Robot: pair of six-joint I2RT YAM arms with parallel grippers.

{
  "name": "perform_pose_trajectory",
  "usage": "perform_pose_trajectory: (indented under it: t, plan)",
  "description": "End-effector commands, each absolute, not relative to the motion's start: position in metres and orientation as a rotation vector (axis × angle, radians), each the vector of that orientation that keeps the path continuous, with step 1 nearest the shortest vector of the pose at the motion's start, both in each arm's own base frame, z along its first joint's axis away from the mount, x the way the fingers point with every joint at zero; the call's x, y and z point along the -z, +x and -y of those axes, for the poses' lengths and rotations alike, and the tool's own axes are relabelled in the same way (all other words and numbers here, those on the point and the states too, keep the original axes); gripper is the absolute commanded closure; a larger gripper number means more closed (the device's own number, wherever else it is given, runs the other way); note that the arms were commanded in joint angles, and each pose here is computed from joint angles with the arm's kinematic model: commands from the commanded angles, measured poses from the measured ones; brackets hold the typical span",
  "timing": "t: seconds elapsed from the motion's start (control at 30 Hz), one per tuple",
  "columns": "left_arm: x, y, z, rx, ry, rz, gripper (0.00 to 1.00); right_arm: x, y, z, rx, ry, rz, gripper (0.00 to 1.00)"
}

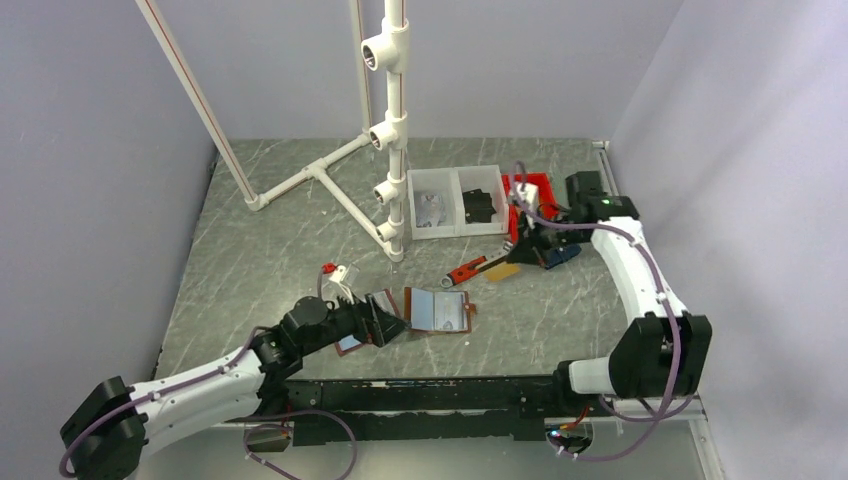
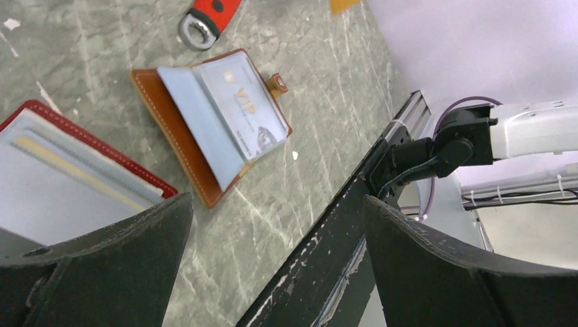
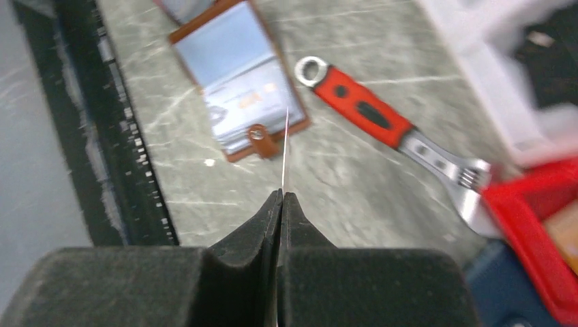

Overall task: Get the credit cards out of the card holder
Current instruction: Place the credit card in the storage box.

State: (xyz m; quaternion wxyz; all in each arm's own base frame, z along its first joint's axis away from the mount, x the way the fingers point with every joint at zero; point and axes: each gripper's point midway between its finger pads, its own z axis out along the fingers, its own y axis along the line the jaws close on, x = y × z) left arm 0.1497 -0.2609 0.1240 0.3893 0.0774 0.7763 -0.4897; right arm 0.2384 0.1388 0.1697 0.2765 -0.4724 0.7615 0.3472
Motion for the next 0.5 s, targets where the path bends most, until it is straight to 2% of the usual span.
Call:
perform_pose_trajectory:
  t: [0.0, 0.13, 0.33, 0.47]
  plan:
    - [-0.124, 0.15, 0.254, 1.226, 0.176, -1.98, 0.01, -0.194, 0.28, -0.1, -0.696, -1.087, -2.015, 1.0]
    - [-0.125, 0.148, 0.254, 1.227, 0.182, -1.985, 0.01, -0.214, 0.321, -0.062, -0.42, -0.958, -2.019, 1.0]
    - [-0.119, 0.147, 0.255, 1.236, 0.174, -2.002, 0.0, -0.239, 0.371, -0.025, -0.039, -0.951, -1.878, 1.0]
    - [-0.118, 0.147, 0.257, 1.241, 0.175, -2.007, 0.01, -0.244, 0.396, -0.02, 0.069, -1.016, -1.77, 1.0]
